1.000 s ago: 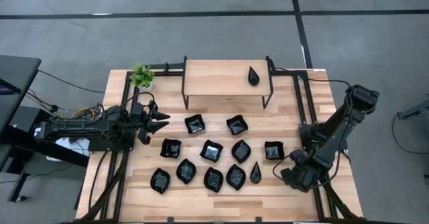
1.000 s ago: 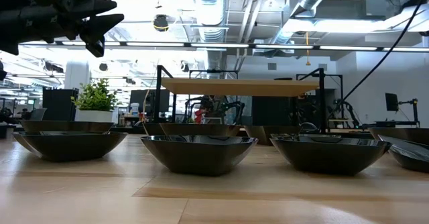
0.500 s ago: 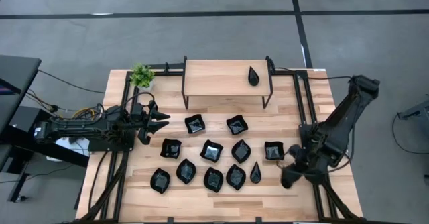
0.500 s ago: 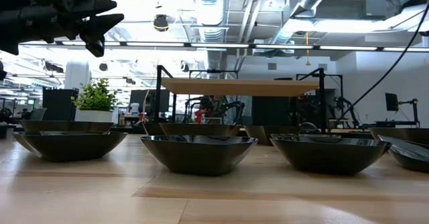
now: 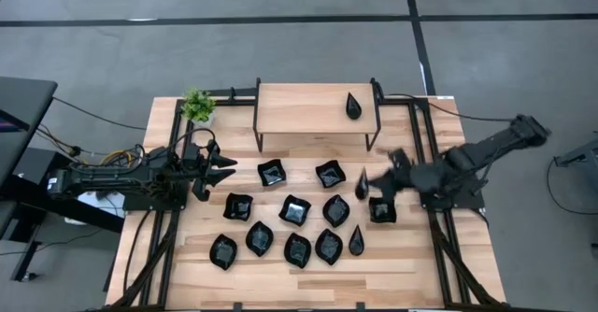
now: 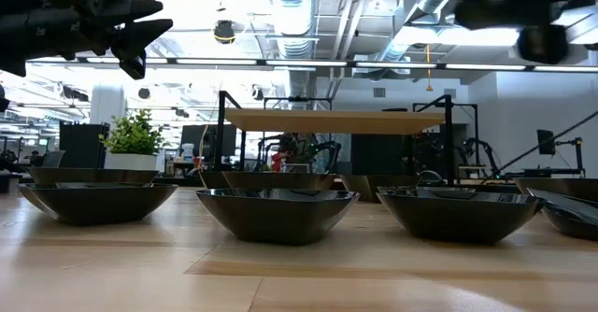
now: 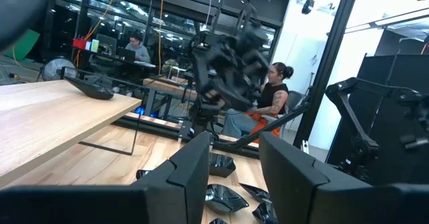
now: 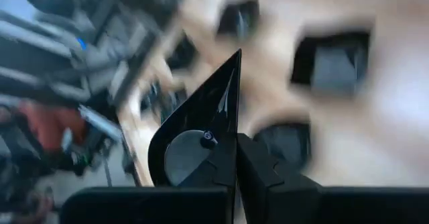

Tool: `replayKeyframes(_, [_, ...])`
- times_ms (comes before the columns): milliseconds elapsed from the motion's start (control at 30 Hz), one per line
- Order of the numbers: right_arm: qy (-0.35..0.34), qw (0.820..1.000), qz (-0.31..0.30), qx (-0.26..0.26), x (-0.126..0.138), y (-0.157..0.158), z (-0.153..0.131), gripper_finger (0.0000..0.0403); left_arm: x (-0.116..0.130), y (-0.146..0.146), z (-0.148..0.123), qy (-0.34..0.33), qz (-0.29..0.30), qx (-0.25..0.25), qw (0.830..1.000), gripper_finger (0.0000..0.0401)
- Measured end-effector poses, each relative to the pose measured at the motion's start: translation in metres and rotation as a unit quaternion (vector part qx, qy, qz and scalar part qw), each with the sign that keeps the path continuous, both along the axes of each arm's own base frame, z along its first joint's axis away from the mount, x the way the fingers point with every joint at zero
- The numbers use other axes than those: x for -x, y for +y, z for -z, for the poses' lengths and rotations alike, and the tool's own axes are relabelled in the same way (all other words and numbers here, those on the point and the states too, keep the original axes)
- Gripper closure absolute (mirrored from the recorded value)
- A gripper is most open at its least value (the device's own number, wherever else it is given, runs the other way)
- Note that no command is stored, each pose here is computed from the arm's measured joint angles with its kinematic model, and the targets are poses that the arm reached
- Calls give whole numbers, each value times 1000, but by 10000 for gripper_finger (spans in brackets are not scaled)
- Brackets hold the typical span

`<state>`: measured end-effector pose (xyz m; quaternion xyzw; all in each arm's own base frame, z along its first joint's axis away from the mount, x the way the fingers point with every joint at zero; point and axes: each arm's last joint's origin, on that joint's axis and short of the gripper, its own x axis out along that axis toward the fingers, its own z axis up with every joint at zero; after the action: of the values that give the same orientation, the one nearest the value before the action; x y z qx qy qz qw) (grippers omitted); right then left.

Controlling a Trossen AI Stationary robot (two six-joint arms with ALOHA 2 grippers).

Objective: Pick & Place Mini shaped plates
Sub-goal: Stack the drop shaped plate on top of the other drop shaped plate on the shelf

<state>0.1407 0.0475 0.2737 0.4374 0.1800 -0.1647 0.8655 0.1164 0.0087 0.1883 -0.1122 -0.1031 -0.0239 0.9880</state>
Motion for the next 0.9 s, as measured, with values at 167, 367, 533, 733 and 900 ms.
replayKeyframes(167, [-47, 995, 40, 73, -2, -33, -15, 403, 0, 0, 0, 0, 0, 0, 1000, 269])
replayKeyframes(367, [-57, 985, 69, 146, 4, -70, -43, 403, 0, 0, 0, -1, 0, 0, 1000, 269])
replayKeyframes(533, [-38, 982, 75, 171, 4, -98, -72, 403, 0, 0, 0, -2, 0, 0, 1000, 269])
replayKeyframes(733, [77, 986, 53, 137, -1, -136, -95, 403, 0, 0, -1, -3, 0, 0, 1000, 269])
replayKeyframes(900, [139, 984, 15, 108, -16, -179, -110, 403, 0, 0, -1, -4, 0, 0, 1000, 269])
